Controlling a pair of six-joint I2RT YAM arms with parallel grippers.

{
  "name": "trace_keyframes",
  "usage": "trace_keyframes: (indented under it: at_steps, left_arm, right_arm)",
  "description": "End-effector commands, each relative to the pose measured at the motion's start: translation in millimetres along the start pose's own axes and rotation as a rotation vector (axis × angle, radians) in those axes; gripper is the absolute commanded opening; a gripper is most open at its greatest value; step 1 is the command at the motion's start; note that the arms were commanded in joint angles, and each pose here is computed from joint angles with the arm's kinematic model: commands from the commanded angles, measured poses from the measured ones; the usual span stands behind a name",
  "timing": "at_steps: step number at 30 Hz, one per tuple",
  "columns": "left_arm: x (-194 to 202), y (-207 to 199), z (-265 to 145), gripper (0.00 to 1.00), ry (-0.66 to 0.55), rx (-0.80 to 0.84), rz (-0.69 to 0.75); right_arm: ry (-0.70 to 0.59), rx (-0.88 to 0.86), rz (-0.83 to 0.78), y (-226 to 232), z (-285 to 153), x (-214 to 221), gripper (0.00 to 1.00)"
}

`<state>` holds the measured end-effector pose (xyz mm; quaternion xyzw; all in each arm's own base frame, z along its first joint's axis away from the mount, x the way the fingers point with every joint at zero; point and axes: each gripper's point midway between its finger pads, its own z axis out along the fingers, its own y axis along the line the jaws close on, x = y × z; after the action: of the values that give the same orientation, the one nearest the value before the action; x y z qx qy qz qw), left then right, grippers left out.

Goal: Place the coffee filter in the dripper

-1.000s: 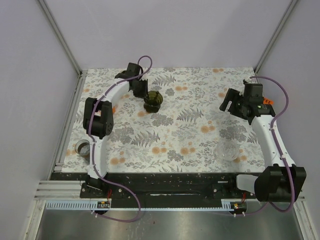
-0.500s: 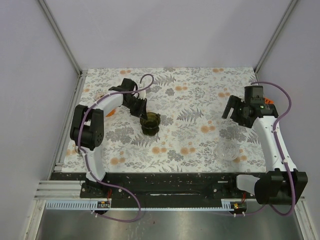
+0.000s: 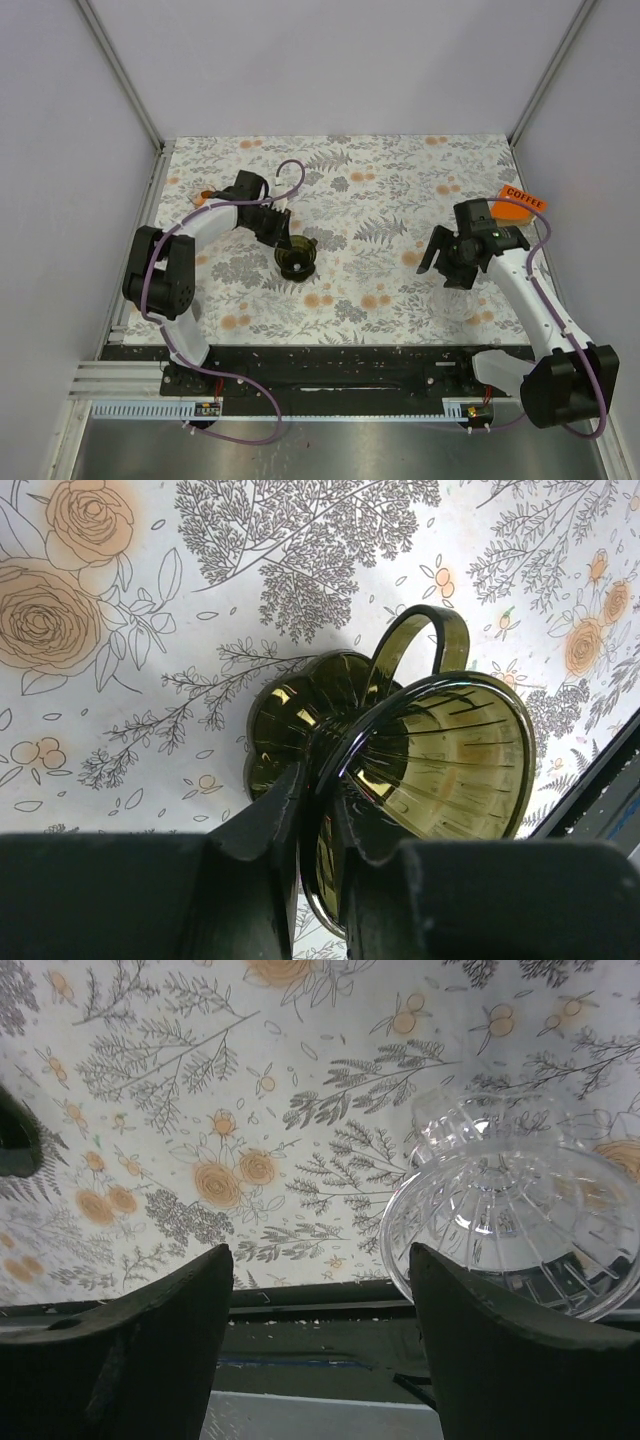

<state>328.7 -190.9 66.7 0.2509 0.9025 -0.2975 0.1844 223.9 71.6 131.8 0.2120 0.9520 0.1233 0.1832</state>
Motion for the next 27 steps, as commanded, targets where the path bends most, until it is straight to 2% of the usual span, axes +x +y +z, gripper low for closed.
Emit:
trace_keyframes:
  at_steps: [1, 13, 19, 22, 27]
  left_arm:
    - [-24, -9, -12, 0.21, -0.100, 0.000, 0.100]
    - [-19, -23, -2, 0.21, -0.081, 0.033, 0.112]
    - [-22, -29, 1, 0.21, -0.089, 0.051, 0.128]
    - [-23, -36, -2, 0.25, -0.097, 0.076, 0.140]
    - [-24, -41, -10, 0.46, -0.105, 0.075, 0.164]
  right_arm:
    - [0.020, 0.042, 0.033, 3, 5, 12, 0.80]
    - [0.033, 0.154, 0.022, -22, 17, 26, 0.78]
    - [0.076, 0.117, 0.018, -14, 37, 29, 0.75]
    - [0.076, 0.127, 0.006, -14, 44, 27, 0.61]
    - [0.077, 0.108, -0.044, -7, 46, 25, 0.32]
